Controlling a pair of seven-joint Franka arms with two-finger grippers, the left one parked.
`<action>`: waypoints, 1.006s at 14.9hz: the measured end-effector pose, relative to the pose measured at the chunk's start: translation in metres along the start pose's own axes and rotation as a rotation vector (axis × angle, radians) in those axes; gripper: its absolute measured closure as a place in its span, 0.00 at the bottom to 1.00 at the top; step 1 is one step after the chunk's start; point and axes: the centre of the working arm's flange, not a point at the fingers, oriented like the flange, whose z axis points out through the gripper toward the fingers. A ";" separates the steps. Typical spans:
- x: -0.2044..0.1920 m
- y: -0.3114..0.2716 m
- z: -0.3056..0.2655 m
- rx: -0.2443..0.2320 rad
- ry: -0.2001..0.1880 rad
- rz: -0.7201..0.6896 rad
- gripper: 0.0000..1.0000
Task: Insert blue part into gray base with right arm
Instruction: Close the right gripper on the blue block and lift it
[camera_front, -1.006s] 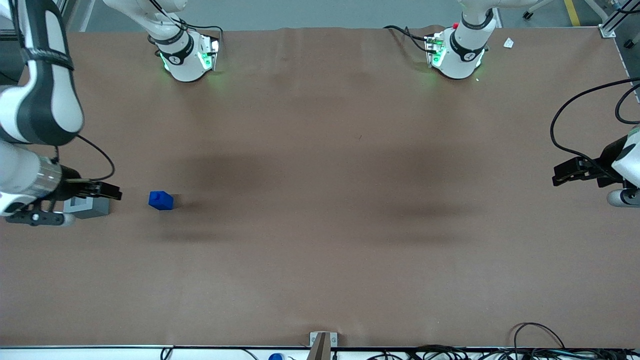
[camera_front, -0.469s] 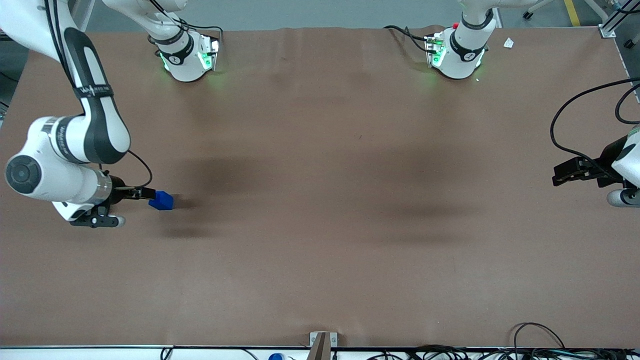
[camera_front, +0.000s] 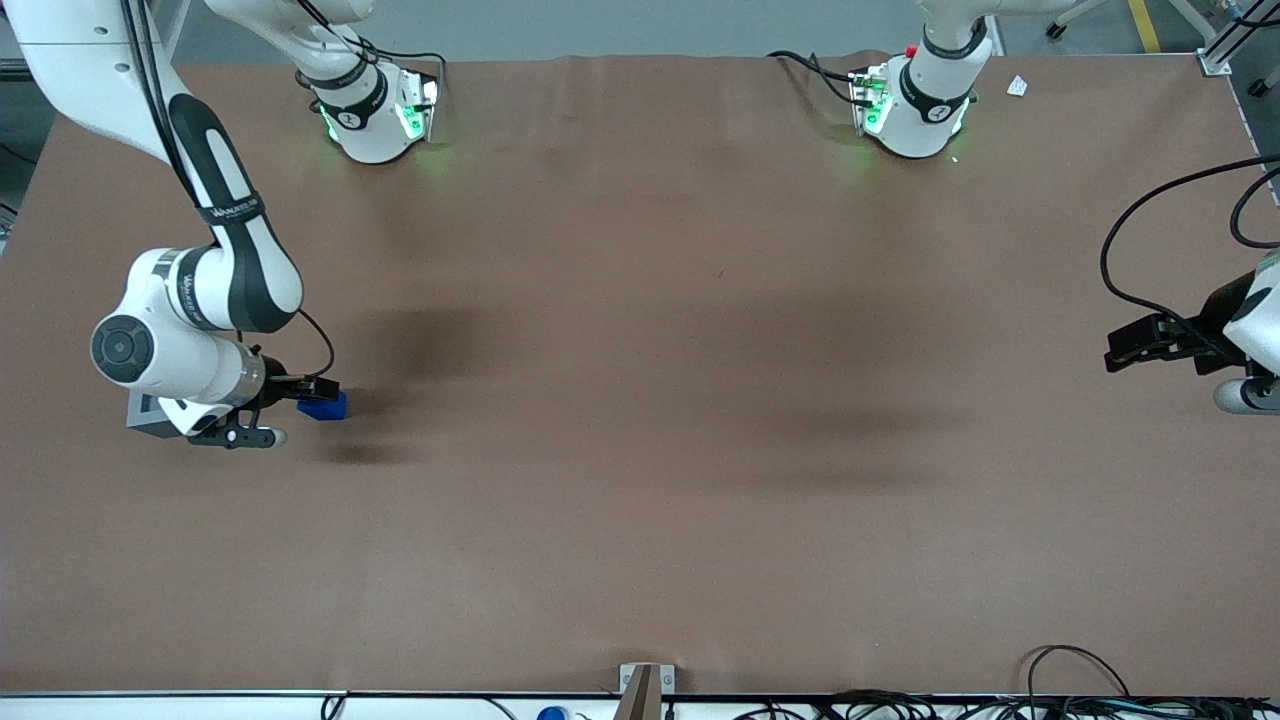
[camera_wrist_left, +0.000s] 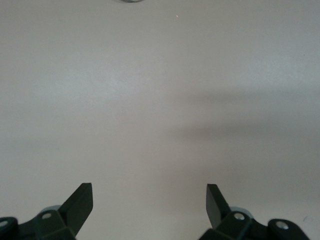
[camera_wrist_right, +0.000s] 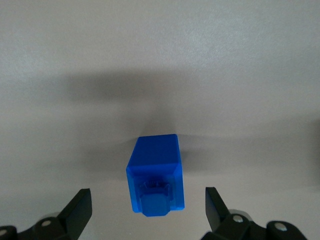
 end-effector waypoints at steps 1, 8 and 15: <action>0.000 -0.001 0.000 0.000 0.000 -0.002 0.00; 0.001 -0.003 -0.001 -0.001 0.017 -0.007 0.06; -0.002 -0.002 0.008 -0.004 0.036 -0.016 0.10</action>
